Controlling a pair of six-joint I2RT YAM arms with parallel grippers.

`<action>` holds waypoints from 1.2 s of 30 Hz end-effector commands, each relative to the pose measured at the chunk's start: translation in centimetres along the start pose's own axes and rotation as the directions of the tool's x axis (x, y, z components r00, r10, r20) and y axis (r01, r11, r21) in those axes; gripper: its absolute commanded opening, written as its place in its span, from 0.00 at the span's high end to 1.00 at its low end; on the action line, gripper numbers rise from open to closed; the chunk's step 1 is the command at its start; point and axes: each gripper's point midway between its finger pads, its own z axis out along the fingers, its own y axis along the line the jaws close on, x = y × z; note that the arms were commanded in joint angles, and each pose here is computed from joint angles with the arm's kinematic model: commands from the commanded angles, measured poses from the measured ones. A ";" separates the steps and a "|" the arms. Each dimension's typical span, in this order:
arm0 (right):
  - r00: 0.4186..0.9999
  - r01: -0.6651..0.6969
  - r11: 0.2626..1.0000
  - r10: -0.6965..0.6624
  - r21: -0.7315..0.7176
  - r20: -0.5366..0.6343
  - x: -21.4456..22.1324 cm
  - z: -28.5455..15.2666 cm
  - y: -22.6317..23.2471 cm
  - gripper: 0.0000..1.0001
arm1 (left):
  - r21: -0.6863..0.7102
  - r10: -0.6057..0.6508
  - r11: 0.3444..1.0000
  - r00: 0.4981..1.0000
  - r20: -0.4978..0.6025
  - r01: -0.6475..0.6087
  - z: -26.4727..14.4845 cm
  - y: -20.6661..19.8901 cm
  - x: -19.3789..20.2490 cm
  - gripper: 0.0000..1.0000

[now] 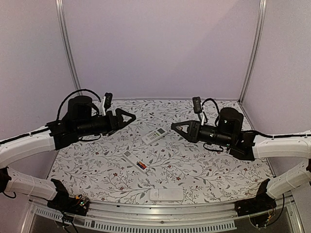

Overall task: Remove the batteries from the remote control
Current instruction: Pass from the left arm to the right

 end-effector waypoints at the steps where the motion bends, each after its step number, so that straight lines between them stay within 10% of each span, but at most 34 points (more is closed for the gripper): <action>1: 0.995 0.000 0.986 0.017 0.165 -0.101 3.5 -1.6 -3.8 1.00 | -0.305 -0.035 0.952 0.989 -0.147 -0.012 -0.4 8.8 4.2 0.14; 36: 0.929 -0.130 0.950 0.217 0.285 -0.298 11.5 -4.0 -7.0 1.00 | -0.390 0.052 0.898 0.932 -0.360 -0.201 8.1 18.1 6.5 0.07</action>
